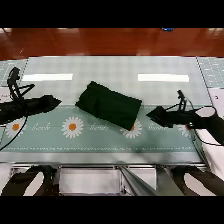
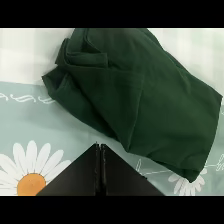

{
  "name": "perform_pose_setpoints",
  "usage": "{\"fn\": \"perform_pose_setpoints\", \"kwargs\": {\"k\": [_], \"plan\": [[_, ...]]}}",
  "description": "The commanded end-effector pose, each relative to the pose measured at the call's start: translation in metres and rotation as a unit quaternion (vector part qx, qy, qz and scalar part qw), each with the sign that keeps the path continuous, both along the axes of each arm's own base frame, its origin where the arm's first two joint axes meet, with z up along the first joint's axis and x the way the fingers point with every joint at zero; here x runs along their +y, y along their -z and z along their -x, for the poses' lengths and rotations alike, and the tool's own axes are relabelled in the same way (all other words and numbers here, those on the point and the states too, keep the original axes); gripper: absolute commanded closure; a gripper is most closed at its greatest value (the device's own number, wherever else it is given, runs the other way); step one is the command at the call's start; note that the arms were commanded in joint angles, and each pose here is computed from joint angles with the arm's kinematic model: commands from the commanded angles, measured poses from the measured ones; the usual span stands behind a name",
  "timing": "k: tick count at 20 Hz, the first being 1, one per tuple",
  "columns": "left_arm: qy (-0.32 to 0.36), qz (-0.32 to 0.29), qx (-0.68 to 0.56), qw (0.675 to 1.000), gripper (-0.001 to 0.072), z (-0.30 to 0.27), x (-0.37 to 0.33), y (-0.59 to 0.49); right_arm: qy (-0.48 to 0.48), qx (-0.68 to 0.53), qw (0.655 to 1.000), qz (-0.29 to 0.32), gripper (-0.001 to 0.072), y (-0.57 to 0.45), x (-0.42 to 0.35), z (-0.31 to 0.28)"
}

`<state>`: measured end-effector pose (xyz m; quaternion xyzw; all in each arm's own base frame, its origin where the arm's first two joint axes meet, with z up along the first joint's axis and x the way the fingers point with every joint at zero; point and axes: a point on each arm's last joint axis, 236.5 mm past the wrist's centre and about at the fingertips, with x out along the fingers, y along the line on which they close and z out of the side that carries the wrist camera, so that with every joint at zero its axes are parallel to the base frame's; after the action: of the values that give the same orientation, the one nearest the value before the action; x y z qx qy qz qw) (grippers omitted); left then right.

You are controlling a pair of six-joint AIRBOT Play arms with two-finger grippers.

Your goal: Fold the shirts.

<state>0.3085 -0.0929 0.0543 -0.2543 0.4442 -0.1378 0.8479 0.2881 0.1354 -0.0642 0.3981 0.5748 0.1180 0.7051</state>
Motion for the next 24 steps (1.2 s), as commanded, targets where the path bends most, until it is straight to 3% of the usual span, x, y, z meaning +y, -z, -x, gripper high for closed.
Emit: {"fn": "perform_pose_setpoints", "kwargs": {"k": [1,9,10,11,12,13,17,20,22,24], "plan": [[-0.003,-0.002,-0.004,1.000,0.0691,-0.002,0.000,0.002,0.006,0.032,0.997,-0.068,0.0294,0.019,0.028,-0.005],[-0.010,-0.003,-0.012,1.000,0.0691,-0.006,0.002,0.000,-0.080,0.029,0.995,-0.052,0.0295,0.035,0.104,-0.029],[-0.012,-0.003,-0.015,1.000,0.0691,-0.007,0.003,0.000,-0.090,0.027,0.994,-0.052,0.0321,0.035,0.112,-0.032],[-0.014,-0.003,-0.017,1.000,0.0691,-0.008,0.003,-0.001,-0.100,0.023,0.993,-0.053,0.0450,0.034,0.120,-0.035],[-0.014,-0.004,-0.018,1.000,0.0691,-0.009,0.003,-0.001,-0.112,0.011,0.992,-0.054,0.0662,0.029,0.126,-0.039],[-0.013,-0.003,-0.017,1.000,0.0691,-0.008,0.003,-0.001,-0.138,-0.013,0.989,-0.059,0.0686,0.017,0.133,-0.044],[-0.011,-0.005,-0.012,1.000,0.0691,-0.008,0.003,0.002,-0.194,-0.067,0.977,-0.056,0.0687,-0.062,0.125,-0.087],[-0.011,0.026,0.002,1.000,0.0691,-0.005,-0.007,0.001,-0.217,-0.117,0.969,0.011,0.0687,-0.129,0.098,-0.121],[-0.011,0.045,0.001,0.999,0.0690,-0.005,-0.013,-0.004,-0.182,-0.129,0.972,0.069,0.0687,-0.174,0.049,-0.146],[-0.007,0.042,-0.001,0.999,0.0691,-0.005,-0.013,-0.004,-0.166,-0.150,0.971,0.080,0.0687,-0.220,0.017,-0.153]]}}
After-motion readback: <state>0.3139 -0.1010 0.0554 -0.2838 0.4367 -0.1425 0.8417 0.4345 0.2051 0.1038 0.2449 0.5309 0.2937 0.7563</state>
